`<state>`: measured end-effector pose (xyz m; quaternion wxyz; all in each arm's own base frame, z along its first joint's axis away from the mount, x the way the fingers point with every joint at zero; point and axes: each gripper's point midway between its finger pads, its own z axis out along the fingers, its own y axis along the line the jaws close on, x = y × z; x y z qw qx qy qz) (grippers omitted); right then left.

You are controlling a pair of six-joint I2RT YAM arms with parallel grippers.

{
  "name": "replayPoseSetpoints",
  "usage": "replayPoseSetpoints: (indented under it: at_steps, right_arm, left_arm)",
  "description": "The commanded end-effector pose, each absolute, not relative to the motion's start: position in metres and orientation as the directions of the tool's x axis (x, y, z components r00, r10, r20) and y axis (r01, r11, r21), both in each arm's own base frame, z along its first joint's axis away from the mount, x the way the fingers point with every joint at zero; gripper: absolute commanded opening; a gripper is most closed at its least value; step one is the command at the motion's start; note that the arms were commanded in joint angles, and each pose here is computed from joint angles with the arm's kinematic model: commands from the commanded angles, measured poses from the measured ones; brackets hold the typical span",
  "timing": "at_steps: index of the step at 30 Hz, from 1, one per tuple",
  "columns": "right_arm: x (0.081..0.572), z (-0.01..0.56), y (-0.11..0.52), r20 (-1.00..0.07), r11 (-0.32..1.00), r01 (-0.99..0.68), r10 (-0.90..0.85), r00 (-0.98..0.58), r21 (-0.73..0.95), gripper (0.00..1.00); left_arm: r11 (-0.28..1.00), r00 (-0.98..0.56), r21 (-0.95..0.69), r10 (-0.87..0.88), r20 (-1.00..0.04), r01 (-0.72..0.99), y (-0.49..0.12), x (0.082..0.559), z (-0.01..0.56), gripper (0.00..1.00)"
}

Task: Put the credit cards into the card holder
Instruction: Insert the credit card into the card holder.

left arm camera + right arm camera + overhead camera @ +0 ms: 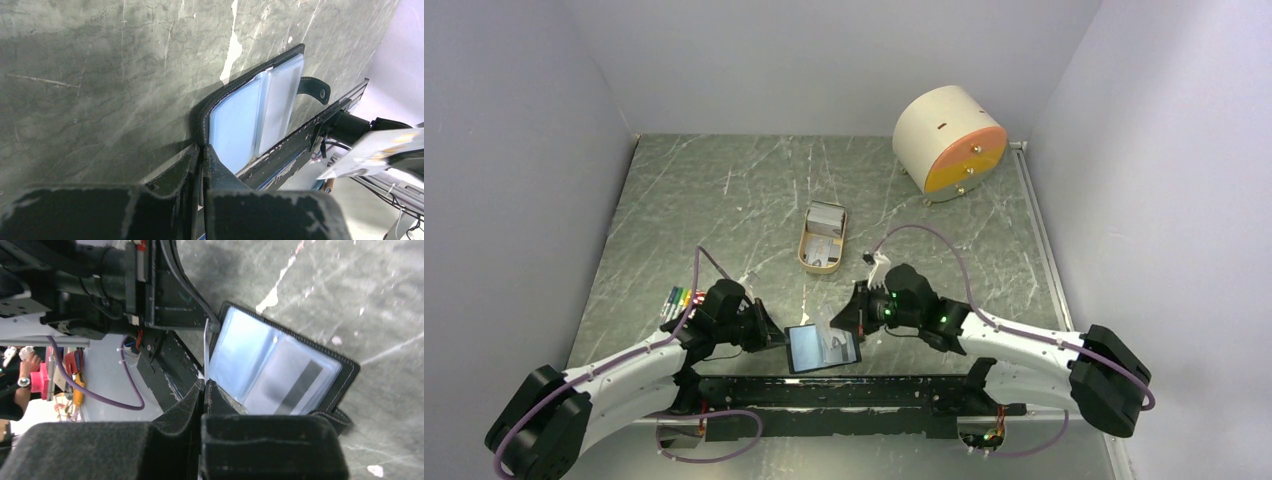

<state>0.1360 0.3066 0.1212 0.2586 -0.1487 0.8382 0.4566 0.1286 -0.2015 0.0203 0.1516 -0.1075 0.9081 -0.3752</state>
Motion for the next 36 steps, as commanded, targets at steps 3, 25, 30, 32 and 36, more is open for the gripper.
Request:
replayPoseSetpoints:
  at_steps: [3, 25, 30, 32, 36]
  right_arm:
    - [0.129, 0.102, 0.310, -0.501, 0.513, -0.374, 0.132, -0.855, 0.773, 0.00]
    - [0.135, 0.054, 0.304, -0.459, 0.521, -0.283, 0.246, -0.854, 0.806, 0.00]
    - [0.131, 0.049, 0.307, -0.417, 0.498, -0.248, 0.262, -0.871, 0.831, 0.00]
    - [0.129, 0.047, 0.309, -0.410, 0.492, -0.247, 0.257, -0.875, 0.835, 0.00]
    - [0.124, 0.044, 0.312, -0.392, 0.480, -0.239, 0.247, -0.886, 0.844, 0.00]
  left_arm:
    - [0.701, -0.931, -0.710, -0.300, -0.209, -0.067, -0.203, 0.131, 0.020, 0.09]
    - [0.684, -0.934, -0.728, -0.295, -0.202, -0.058, -0.205, 0.127, 0.022, 0.09]
    - [0.682, -0.934, -0.729, -0.297, -0.201, -0.059, -0.205, 0.128, 0.023, 0.09]
    - [0.681, -0.933, -0.730, -0.297, -0.202, -0.059, -0.206, 0.128, 0.023, 0.09]
    - [0.683, -0.933, -0.728, -0.296, -0.204, -0.058, -0.205, 0.128, 0.024, 0.09]
